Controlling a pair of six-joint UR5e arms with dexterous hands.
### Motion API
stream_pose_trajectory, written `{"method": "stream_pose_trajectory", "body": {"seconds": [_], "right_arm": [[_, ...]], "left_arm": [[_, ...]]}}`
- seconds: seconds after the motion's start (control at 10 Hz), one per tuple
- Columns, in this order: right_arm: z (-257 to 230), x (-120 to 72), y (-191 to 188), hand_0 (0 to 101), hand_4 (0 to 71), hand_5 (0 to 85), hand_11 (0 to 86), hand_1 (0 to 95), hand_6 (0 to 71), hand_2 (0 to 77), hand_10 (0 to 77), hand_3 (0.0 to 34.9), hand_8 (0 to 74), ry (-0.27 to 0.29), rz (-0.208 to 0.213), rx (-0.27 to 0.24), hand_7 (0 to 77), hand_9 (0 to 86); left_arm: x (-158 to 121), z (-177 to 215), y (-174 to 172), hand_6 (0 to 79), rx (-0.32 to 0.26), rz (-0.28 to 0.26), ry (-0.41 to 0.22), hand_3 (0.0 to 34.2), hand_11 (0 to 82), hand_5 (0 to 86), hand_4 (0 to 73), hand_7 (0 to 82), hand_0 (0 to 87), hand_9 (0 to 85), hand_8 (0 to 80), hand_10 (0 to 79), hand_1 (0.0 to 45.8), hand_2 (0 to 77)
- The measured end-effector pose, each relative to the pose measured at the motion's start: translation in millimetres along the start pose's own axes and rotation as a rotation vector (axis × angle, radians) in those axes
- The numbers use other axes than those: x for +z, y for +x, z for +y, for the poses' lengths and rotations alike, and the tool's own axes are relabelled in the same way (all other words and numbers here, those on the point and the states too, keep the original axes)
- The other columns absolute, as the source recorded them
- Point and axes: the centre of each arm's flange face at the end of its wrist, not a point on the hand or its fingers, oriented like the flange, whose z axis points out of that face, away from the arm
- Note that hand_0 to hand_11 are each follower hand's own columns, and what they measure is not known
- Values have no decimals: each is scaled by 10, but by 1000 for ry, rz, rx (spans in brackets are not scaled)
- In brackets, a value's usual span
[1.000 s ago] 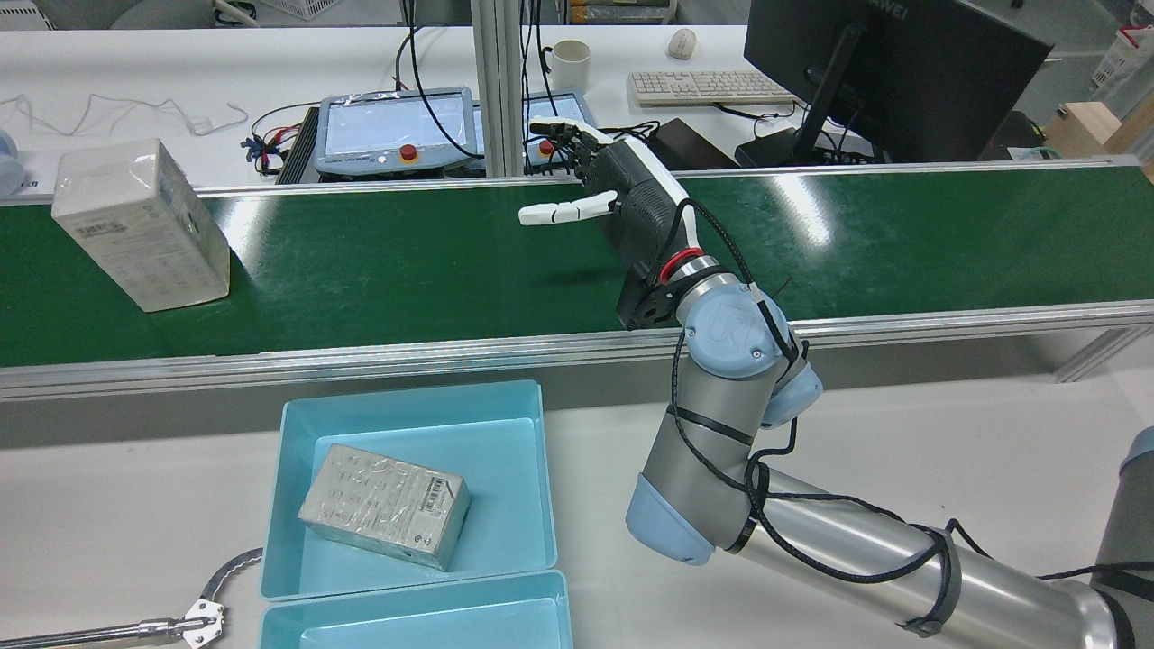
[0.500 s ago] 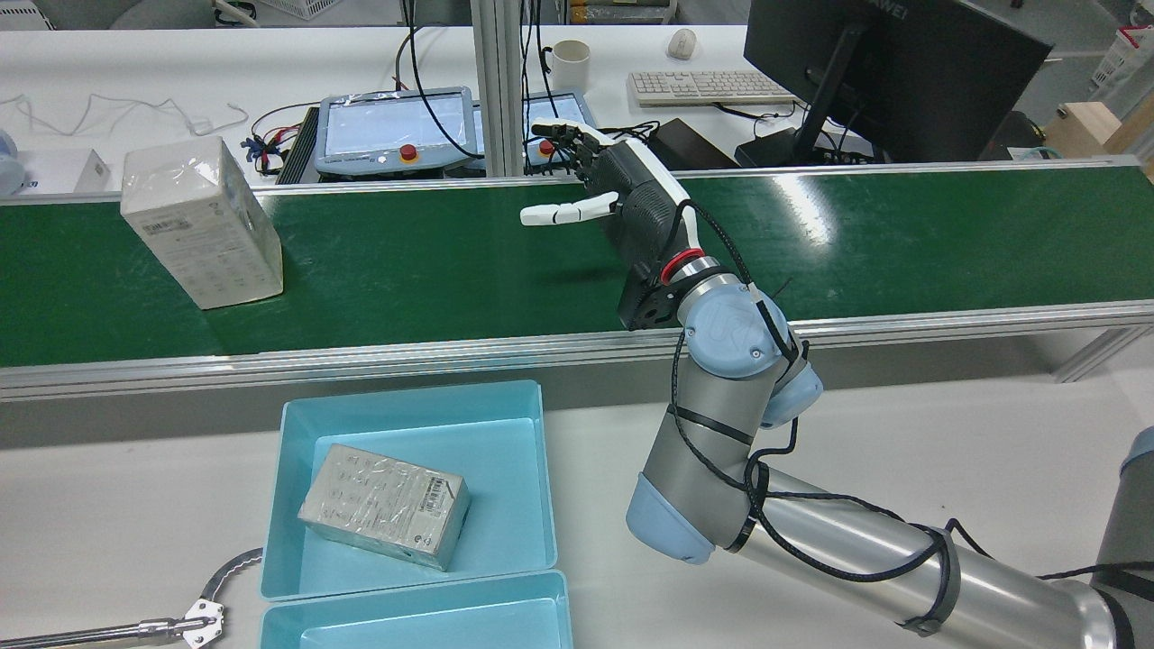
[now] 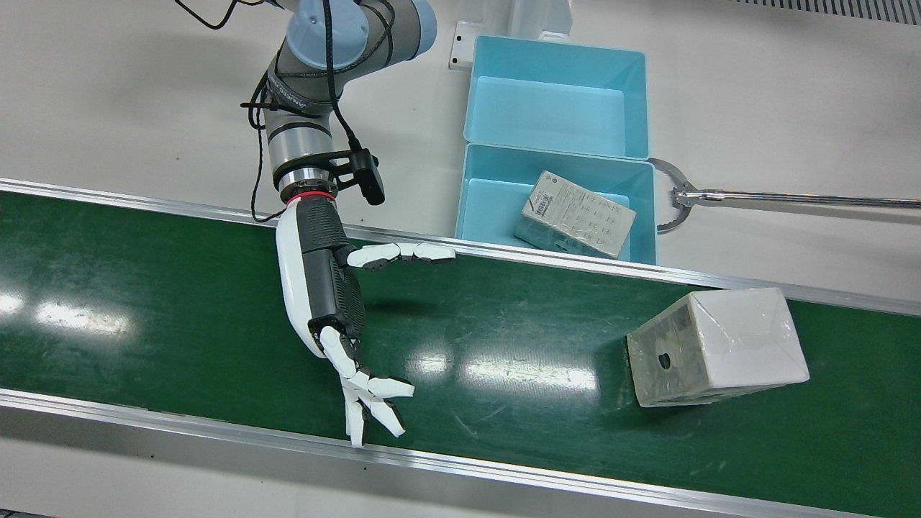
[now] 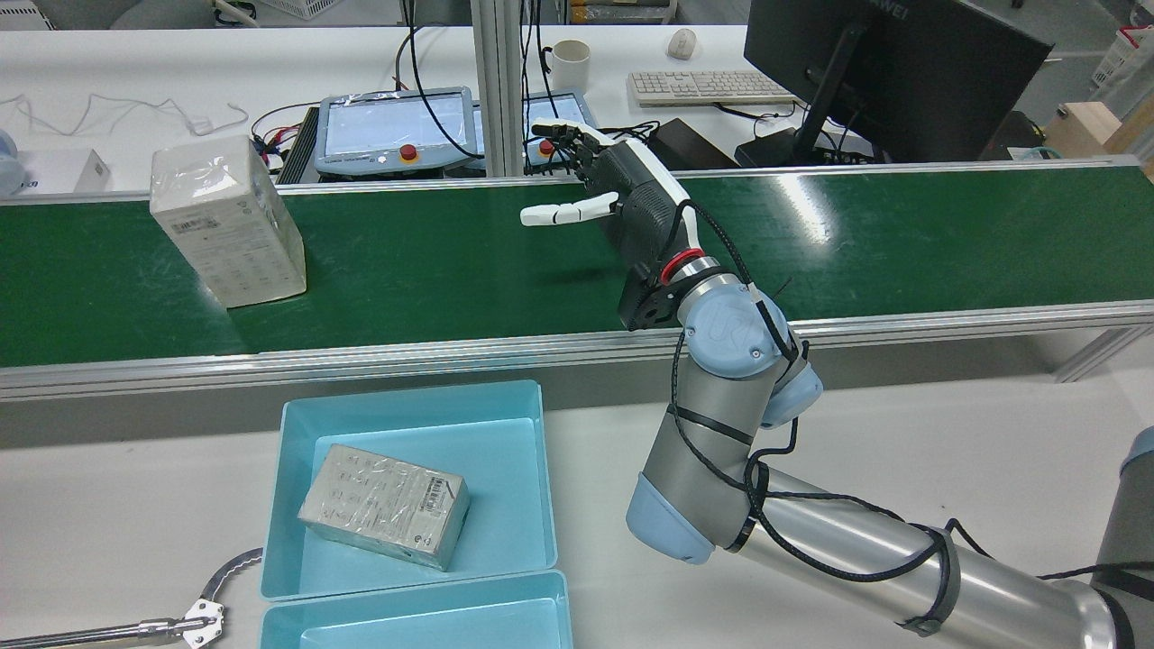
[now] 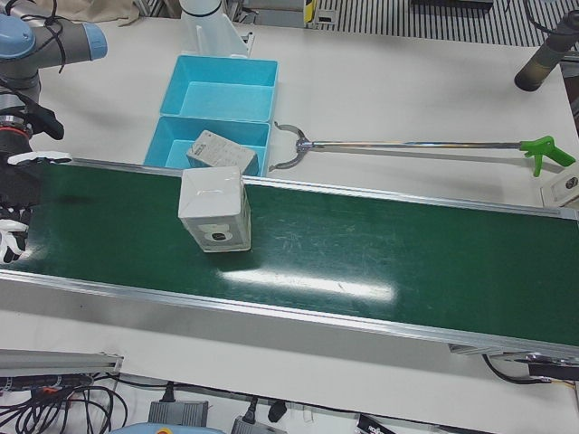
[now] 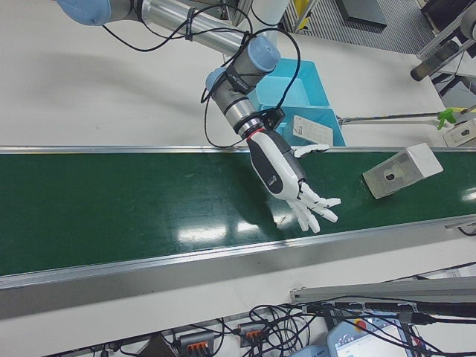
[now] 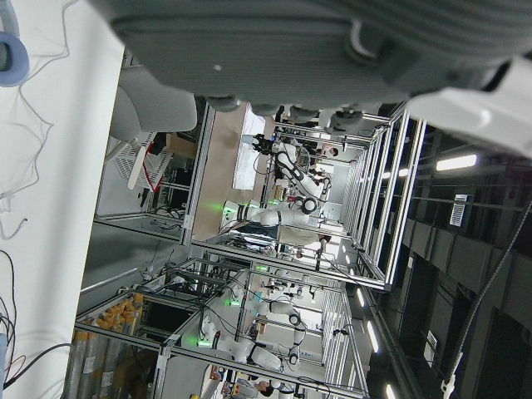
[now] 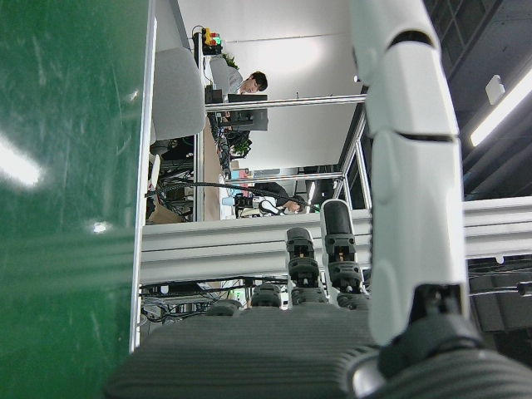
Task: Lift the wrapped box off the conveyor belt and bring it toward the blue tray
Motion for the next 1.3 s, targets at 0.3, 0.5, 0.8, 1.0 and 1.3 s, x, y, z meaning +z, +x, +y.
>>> {"method": "stream_pose_trajectory", "body": {"seconds": [0.3, 0.5, 0.8, 1.0, 1.3], "right_arm": [[-7, 0, 4, 496, 125, 273, 11, 169, 49, 131, 0, 0, 11, 1, 0, -2, 71, 33], [-15, -5, 21, 496, 125, 273, 11, 169, 54, 131, 0, 0, 11, 3, 3, -3, 71, 33], [-29, -26, 88, 497, 125, 273, 11, 169, 49, 131, 0, 0, 11, 6, 11, -4, 71, 33], [-46, -39, 134, 496, 125, 273, 11, 169, 49, 131, 0, 1, 5, 10, 17, -6, 71, 33], [-64, -41, 159, 496, 125, 273, 11, 169, 49, 131, 0, 0, 5, 14, 20, -9, 71, 33]], "left_arm": [[0, 0, 0, 5, 0, 0, 0, 0, 5, 11, 0, 0, 0, 0, 5, 5, 0, 5], [0, 0, 0, 5, 0, 0, 0, 0, 5, 11, 0, 5, 0, 5, 5, 5, 0, 11], [0, 0, 0, 5, 0, 0, 0, 0, 5, 11, 0, 5, 0, 0, 5, 5, 0, 5], [0, 0, 0, 5, 0, 0, 0, 0, 5, 11, 0, 0, 0, 0, 5, 5, 0, 5], [0, 0, 0, 5, 0, 0, 0, 0, 5, 11, 0, 5, 0, 0, 5, 5, 0, 5]]}}
